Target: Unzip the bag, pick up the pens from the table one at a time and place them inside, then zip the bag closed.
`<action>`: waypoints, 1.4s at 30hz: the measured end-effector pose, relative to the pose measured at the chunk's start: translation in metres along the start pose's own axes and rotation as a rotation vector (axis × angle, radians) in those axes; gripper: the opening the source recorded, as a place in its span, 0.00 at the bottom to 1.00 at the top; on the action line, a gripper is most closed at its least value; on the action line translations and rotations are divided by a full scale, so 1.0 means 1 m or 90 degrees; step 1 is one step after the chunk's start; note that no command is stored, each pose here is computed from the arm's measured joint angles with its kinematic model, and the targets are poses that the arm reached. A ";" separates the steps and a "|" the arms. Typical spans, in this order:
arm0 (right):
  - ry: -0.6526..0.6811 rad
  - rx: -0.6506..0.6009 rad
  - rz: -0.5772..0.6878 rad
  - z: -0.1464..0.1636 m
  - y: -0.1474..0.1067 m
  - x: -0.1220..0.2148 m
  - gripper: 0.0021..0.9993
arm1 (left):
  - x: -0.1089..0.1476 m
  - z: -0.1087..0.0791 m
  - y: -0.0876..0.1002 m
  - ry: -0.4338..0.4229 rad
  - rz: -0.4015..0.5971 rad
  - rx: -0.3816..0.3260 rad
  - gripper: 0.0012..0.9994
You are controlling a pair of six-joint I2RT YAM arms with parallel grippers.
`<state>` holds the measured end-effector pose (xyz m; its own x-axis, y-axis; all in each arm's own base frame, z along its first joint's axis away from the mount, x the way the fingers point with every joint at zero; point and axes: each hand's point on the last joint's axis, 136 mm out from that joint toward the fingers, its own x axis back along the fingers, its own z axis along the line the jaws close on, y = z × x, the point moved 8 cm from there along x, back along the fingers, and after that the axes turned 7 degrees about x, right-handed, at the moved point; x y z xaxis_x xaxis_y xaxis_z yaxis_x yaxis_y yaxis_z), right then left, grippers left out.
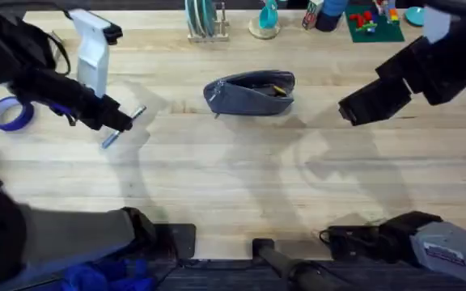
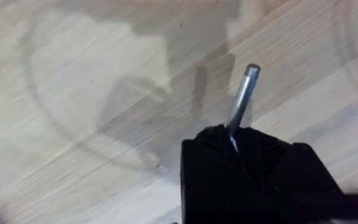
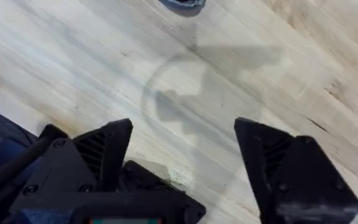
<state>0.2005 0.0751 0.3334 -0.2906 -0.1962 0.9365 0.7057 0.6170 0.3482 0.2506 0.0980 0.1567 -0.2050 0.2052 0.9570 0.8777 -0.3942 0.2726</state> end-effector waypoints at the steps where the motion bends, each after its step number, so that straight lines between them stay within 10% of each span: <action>1: 0.000 0.000 0.000 0.000 0.000 0.000 1.00 | 0.006 -0.002 0.001 0.010 -0.013 -0.008 0.04; 17: 0.000 0.000 0.000 0.000 0.000 0.000 1.00 | 0.088 -0.046 0.013 0.112 -0.215 -0.102 0.04; 42: 0.000 0.000 0.000 0.000 0.000 0.000 1.00 | 0.120 -0.096 0.032 -0.060 -0.459 -0.185 0.04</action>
<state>0.2005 0.0752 0.3333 -0.2905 -0.1961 0.9365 0.7059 0.6168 0.3482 0.2127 0.0241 0.2901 -0.6321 0.5702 0.5247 0.3903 -0.3507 0.8513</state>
